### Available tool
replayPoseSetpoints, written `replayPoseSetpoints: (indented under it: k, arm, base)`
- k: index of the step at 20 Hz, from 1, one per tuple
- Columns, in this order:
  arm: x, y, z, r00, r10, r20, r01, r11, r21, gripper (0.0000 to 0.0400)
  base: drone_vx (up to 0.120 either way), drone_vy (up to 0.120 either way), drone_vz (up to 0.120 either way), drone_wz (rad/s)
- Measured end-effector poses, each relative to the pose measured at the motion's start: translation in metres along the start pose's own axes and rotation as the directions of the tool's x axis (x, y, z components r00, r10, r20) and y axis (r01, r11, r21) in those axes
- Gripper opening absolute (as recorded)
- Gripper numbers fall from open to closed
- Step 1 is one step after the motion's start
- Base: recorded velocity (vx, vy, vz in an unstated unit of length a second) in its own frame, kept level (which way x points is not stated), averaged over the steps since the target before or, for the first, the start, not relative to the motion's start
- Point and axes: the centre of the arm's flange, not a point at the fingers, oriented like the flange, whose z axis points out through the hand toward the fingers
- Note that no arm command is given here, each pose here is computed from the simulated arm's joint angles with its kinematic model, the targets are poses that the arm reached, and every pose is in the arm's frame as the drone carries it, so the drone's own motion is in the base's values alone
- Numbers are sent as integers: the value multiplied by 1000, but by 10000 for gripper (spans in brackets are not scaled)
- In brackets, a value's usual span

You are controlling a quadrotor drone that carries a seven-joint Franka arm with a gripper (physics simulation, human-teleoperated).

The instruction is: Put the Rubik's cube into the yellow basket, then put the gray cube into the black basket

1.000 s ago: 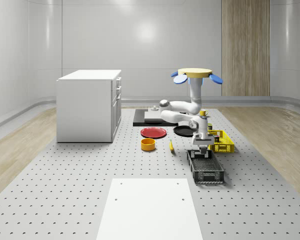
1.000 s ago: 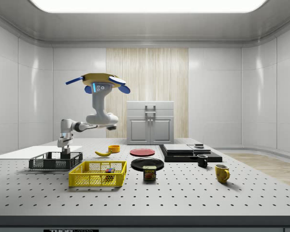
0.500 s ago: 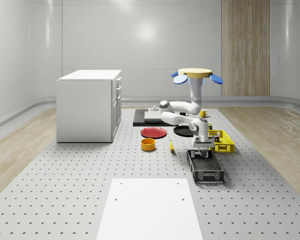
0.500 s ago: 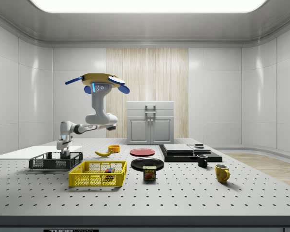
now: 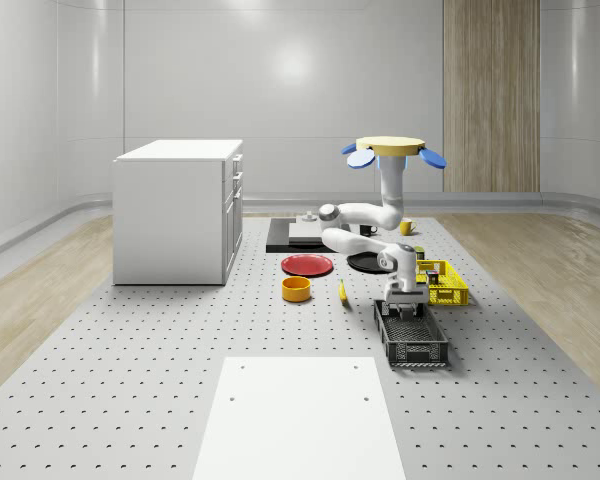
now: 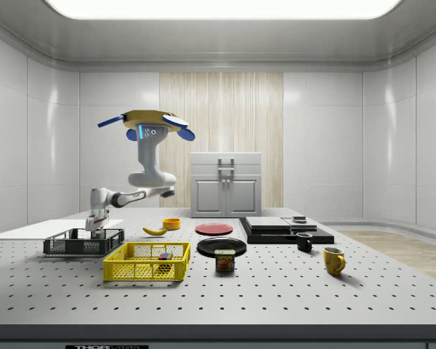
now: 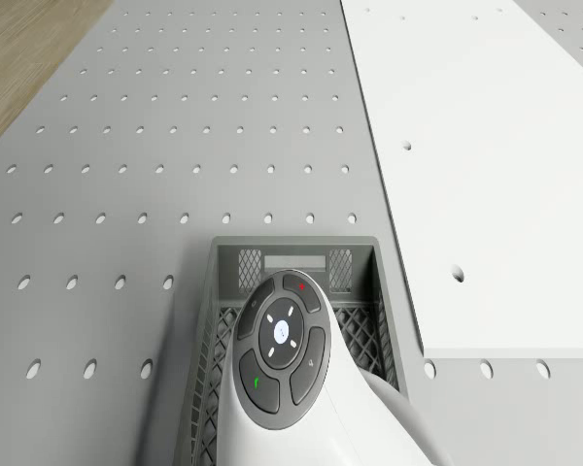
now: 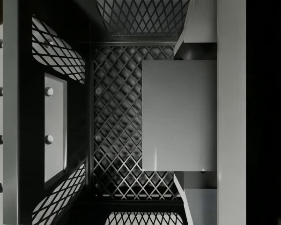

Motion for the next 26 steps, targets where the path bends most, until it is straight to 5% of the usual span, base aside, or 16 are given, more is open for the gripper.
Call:
replayPoseSetpoints:
  k: [6,9,14,26]
  arm:
    - [0,0,9,1000,0,0,0,1000,0,250]
    - [0,0,11,1000,0,0,0,1000,0,329]
    - [0,0,-2,1000,0,0,0,1000,0,380]
    - [0,0,-29,1000,0,0,0,1000,0,399]
  base:
    - [0,0,0,0]
    - [0,0,0,0]
    - [0,0,0,0]
    - [0,0,0,0]
